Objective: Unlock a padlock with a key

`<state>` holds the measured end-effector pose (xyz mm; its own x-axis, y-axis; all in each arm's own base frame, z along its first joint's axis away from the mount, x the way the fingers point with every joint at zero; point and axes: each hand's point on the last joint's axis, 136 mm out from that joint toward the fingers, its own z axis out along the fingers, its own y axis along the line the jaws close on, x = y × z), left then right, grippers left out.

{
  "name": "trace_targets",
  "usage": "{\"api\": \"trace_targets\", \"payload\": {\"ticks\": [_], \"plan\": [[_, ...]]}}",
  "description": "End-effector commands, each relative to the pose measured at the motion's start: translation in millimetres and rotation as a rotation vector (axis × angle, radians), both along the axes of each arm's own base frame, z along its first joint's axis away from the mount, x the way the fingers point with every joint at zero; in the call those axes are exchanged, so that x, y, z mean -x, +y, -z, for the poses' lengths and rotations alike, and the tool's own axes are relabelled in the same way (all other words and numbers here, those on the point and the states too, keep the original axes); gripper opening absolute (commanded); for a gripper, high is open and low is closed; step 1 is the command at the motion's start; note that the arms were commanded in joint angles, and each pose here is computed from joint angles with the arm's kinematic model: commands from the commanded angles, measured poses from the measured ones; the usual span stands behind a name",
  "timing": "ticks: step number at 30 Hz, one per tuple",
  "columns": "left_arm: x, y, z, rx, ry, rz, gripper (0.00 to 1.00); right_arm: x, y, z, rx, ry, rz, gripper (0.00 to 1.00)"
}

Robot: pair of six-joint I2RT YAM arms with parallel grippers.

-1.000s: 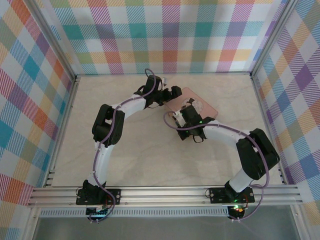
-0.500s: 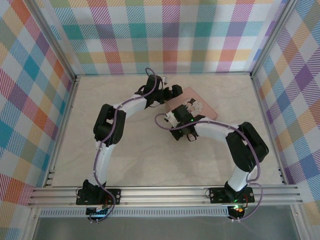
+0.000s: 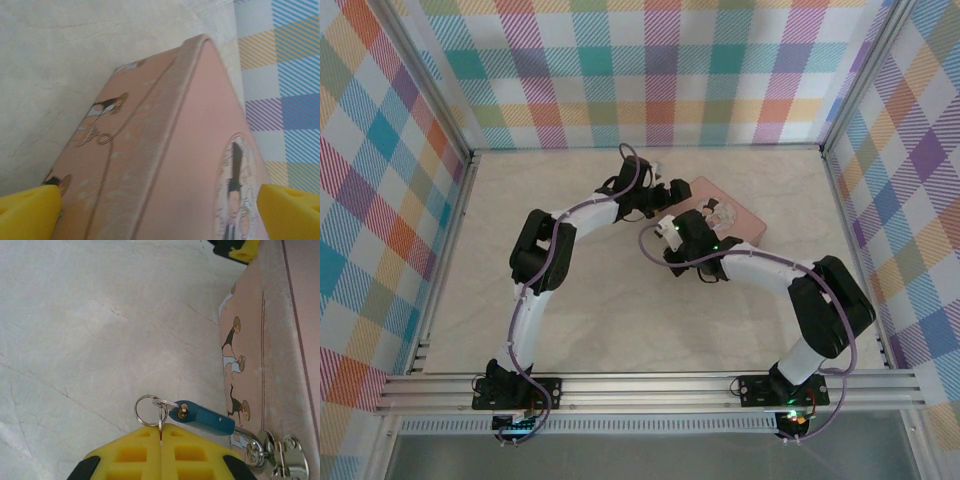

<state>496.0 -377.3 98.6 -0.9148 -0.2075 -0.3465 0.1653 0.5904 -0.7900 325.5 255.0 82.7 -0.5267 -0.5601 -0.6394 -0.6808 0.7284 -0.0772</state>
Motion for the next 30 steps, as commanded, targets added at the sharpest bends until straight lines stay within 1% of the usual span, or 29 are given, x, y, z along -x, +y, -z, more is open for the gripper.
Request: {"api": "trace_targets", "payload": {"ticks": [1,4,9,15,21,26,30], "plan": [[-1.6,18.7,-22.3,0.025,-0.023,-0.047,1.00,5.6,4.9,-18.3,-0.079,-0.007,-0.008,0.00],[-0.2,37.8,-28.1,0.018,-0.039,-0.088,1.00,9.8,9.0,-26.3,-0.119,-0.006,-0.024,0.00],[3.2,65.5,-27.8,0.017,-0.032,-0.143,1.00,8.3,15.1,-34.3,-0.195,0.055,0.019,0.00],[10.9,76.9,-28.5,0.024,-0.031,-0.162,1.00,-5.2,26.5,-47.1,-0.253,0.102,0.040,0.00],[8.4,73.4,-23.9,0.029,-0.016,-0.152,1.00,-0.8,17.8,-32.5,-0.200,0.127,0.057,0.00],[2.5,69.9,-25.1,0.037,-0.015,-0.151,1.00,15.2,3.6,-9.8,-0.161,0.189,0.093,0.00],[-0.7,67.0,-25.8,0.039,-0.015,-0.147,1.00,29.5,-10.8,-3.2,-0.150,0.216,0.137,0.00]]}}
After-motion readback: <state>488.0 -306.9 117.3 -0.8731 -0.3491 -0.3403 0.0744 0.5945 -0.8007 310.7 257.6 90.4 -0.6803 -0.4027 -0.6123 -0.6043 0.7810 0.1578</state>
